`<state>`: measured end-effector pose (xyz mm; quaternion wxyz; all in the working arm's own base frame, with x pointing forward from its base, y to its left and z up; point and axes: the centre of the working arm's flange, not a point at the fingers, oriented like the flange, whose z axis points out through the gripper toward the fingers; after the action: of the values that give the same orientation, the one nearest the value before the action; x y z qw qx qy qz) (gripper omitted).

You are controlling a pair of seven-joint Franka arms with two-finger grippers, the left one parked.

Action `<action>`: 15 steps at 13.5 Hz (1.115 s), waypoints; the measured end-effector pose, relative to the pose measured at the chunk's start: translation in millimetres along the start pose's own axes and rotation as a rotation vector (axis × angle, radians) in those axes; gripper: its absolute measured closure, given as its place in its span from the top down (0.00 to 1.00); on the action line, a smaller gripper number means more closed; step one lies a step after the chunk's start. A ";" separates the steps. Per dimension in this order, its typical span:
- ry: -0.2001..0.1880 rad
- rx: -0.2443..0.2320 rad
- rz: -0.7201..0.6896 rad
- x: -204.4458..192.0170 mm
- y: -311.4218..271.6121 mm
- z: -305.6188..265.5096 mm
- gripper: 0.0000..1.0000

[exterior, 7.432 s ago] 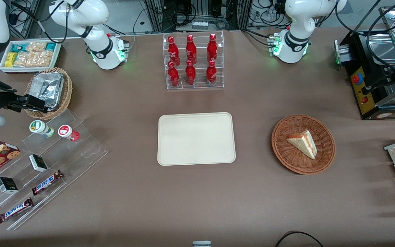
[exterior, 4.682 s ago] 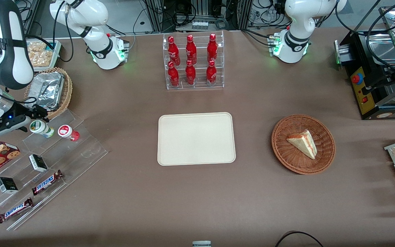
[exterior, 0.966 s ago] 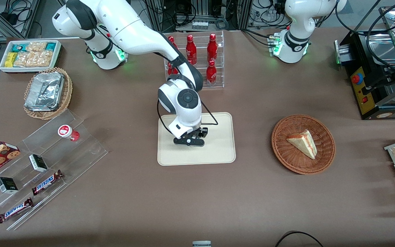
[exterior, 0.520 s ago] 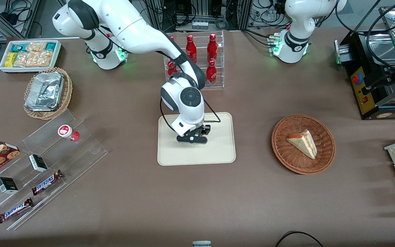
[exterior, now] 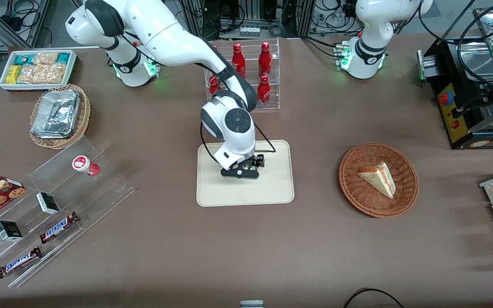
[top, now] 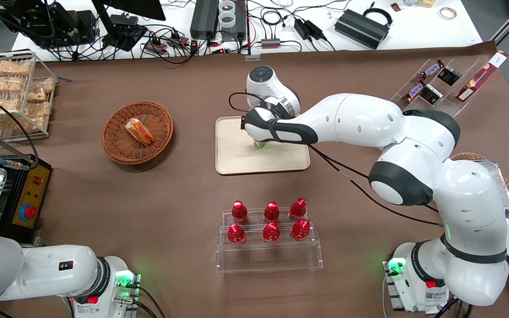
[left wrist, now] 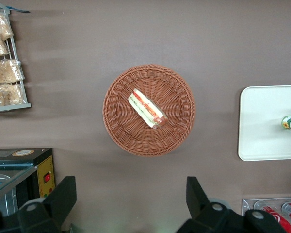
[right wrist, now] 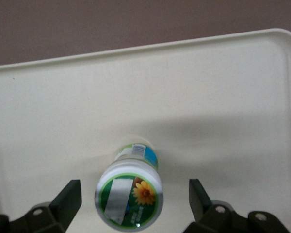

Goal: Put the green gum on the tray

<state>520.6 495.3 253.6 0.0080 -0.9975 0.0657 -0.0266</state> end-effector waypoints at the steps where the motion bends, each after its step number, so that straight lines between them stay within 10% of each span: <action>1: 0.004 0.004 0.010 7.1 3.4 -13.9 0.99; 9: -0.035 0.041 0.083 88.0 147.3 -218.4 0.99; 15: -0.132 0.028 0.017 117.1 326.1 -316.6 0.99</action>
<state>576.8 152.6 569.5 0.0265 -0.9962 0.0732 0.0385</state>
